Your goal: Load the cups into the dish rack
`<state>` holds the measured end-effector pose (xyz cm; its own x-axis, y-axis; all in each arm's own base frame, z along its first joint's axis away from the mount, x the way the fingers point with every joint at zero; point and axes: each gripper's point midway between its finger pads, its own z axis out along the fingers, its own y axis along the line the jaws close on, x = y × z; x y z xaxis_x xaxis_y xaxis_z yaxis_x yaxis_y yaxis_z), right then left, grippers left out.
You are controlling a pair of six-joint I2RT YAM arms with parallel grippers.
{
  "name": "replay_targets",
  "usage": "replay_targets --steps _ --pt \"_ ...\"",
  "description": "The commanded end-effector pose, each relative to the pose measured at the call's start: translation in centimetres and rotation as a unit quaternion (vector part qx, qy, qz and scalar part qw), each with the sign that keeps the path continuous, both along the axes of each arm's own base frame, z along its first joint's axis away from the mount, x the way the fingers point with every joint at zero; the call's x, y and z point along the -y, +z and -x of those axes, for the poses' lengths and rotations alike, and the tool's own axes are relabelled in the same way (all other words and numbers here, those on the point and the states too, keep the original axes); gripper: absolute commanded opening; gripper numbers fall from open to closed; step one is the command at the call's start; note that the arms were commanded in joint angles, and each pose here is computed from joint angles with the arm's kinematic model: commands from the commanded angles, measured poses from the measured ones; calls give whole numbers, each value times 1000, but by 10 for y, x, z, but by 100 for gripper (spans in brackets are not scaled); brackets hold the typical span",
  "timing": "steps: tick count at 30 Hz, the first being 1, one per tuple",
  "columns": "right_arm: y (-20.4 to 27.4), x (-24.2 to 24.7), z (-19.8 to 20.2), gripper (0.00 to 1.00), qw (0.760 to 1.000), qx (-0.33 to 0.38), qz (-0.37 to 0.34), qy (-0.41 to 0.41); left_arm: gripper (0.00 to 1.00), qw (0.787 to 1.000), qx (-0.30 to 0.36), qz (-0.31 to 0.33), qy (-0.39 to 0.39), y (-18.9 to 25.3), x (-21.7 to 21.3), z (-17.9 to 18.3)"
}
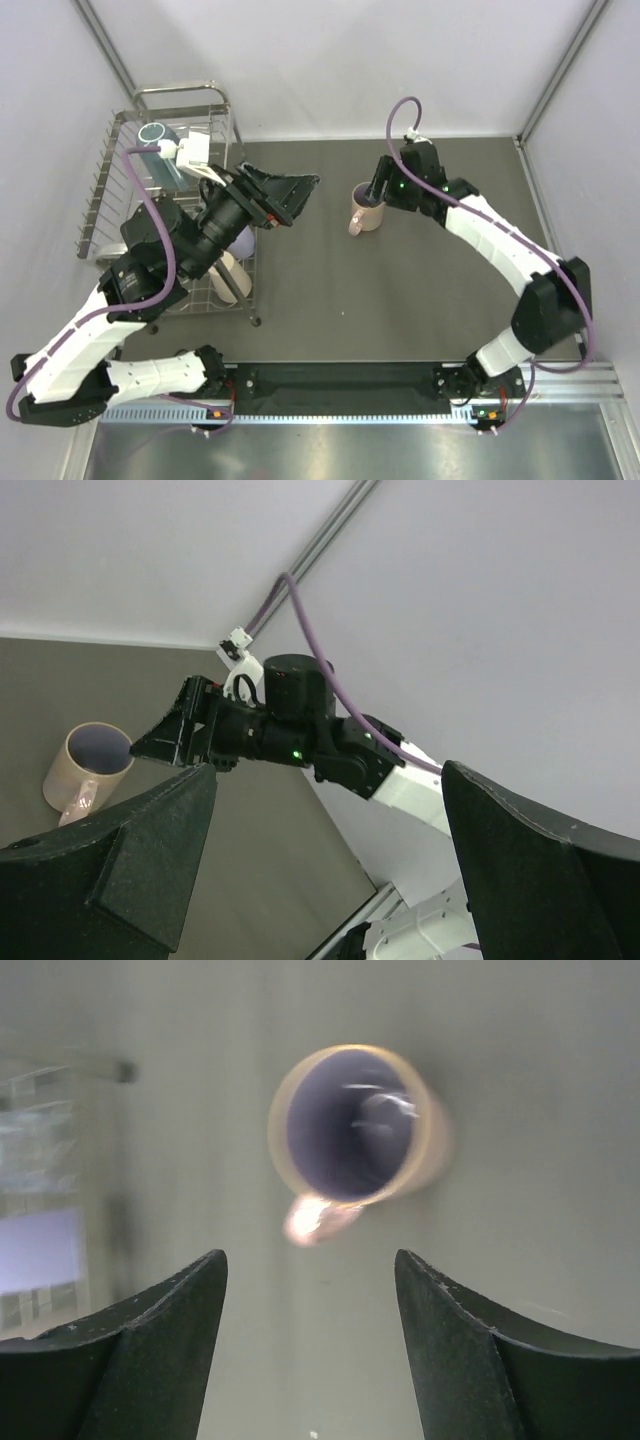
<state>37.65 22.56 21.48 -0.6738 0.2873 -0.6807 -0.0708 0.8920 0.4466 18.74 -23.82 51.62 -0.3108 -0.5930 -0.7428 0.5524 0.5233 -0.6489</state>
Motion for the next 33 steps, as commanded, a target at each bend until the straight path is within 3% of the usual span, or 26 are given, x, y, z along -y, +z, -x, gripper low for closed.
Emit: replay_targets --steps 1,8,12,20,25,29,33 --pt "-9 22 -19 67 998 -46 34 -19 99 1000 16 17 12 14 -8 0" --pt "-44 33 -46 61 993 -96 59 -40 99 998 -21 -19 54 -3 -13 -14" --pt "-70 29 -60 52 990 -122 65 -37 99 996 -35 -54 54 -11 -2 -20" --pt "-105 25 -72 46 983 -164 79 -31 99 999 -6 -38 21 -5 13 -17" --pt "-117 35 -72 25 979 -180 84 -39 94 997 -22 -56 40 -11 9 -22" --pt "-108 40 -72 0 983 -169 66 -29 90 995 -37 -78 40 -13 13 -25" --pt "-65 39 -75 0 995 -98 31 -11 89 998 -34 -57 21 2 16 -20"
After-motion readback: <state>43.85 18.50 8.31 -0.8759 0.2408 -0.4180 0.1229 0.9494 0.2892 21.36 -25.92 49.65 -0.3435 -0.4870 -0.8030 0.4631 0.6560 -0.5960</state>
